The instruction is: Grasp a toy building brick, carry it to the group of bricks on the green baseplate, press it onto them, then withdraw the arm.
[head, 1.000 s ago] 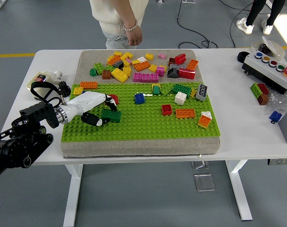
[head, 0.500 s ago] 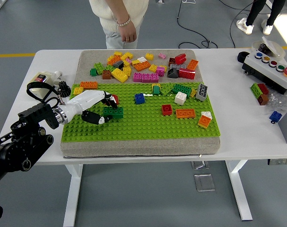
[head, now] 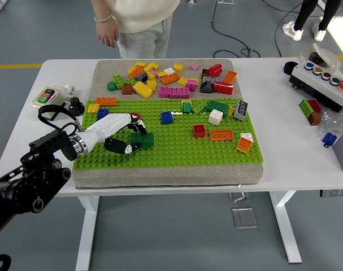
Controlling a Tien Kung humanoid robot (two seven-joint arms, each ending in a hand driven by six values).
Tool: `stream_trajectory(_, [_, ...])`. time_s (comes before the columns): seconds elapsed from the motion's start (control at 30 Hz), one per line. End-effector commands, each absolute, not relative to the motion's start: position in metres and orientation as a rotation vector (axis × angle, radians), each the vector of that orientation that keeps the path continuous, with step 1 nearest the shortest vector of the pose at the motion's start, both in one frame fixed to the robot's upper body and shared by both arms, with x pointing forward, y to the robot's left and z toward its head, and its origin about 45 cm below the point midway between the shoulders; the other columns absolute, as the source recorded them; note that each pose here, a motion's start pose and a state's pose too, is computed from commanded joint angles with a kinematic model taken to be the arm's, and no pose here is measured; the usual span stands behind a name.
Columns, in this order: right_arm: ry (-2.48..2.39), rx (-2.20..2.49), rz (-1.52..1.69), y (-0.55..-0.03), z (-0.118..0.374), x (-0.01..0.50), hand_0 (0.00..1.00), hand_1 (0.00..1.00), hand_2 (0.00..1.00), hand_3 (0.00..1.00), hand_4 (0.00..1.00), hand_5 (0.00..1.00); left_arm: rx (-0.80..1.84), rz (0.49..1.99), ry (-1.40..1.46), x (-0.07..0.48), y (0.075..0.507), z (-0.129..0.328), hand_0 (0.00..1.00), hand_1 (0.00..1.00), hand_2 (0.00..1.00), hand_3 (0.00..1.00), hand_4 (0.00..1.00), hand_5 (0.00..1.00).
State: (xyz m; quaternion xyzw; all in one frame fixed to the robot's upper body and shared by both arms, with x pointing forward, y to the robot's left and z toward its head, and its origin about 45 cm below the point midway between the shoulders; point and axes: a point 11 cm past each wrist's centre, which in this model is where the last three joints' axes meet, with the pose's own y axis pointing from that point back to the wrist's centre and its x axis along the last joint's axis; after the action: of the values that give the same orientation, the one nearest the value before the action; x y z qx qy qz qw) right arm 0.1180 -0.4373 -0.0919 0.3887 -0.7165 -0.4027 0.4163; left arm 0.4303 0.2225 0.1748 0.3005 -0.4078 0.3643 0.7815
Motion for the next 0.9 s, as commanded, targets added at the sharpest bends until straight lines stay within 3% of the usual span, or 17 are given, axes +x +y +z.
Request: stream_trajectory(0.9, [-1.802, 0.973, -1.012, -0.4385, -0.0916, 0.1174, 0.759, 0.678, 0.722, 0.638, 0.912, 0.504, 0.644, 0.797, -0.858, 0.4215, 0.2224, 0.1662, 0.599, 0.576, 0.562, 0.531, 0.623, 0.002])
